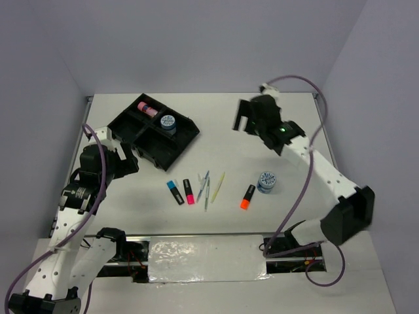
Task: Sort the stationery into containers
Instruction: Pick up the stationery from the center of the board.
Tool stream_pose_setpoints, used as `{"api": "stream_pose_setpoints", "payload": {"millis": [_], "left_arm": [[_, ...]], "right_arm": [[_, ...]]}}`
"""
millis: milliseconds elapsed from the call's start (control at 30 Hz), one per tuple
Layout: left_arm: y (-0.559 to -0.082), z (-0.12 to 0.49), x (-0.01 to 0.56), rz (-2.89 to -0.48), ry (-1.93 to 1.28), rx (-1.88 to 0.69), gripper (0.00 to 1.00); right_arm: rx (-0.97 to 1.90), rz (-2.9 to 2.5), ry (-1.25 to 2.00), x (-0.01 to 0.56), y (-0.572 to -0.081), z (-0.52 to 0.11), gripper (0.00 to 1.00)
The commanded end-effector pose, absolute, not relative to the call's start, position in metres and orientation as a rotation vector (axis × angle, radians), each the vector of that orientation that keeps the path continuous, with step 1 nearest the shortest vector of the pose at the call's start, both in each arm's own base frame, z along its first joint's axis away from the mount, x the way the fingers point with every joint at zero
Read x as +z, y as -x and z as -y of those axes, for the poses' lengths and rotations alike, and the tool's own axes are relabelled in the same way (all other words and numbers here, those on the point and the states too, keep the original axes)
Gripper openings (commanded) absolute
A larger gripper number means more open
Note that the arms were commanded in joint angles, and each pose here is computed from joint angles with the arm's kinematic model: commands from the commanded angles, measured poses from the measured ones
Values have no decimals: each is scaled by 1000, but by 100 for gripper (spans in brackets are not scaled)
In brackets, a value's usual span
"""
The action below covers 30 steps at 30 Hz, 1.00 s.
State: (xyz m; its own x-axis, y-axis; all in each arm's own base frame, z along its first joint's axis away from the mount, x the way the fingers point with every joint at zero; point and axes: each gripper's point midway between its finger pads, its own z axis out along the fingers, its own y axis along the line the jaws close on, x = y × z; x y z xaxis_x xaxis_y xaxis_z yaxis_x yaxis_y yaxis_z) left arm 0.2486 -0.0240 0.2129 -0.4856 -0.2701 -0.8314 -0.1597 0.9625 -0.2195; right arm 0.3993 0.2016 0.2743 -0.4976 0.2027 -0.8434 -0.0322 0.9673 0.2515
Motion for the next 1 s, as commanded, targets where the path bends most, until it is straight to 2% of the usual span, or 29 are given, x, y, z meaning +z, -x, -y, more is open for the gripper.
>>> {"api": "stream_pose_setpoints", "payload": {"millis": [0, 133, 667, 867, 967], "left_arm": [[-254, 16, 234, -2024, 351, -112, 99], [-256, 17, 230, -2041, 342, -111, 99], [-262, 19, 215, -2105, 338, -97, 99], [-263, 21, 215, -2108, 328, -108, 99], [-262, 22, 215, -2108, 323, -113, 99]], "right_arm": [[57, -2292, -334, 179, -345, -104, 100], [137, -2334, -366, 139, -305, -84, 100], [76, -2431, -491, 85, -274, -69, 98], [60, -2434, -502, 79, -266, -65, 94], [53, -2448, -493, 74, -265, -64, 86]]}}
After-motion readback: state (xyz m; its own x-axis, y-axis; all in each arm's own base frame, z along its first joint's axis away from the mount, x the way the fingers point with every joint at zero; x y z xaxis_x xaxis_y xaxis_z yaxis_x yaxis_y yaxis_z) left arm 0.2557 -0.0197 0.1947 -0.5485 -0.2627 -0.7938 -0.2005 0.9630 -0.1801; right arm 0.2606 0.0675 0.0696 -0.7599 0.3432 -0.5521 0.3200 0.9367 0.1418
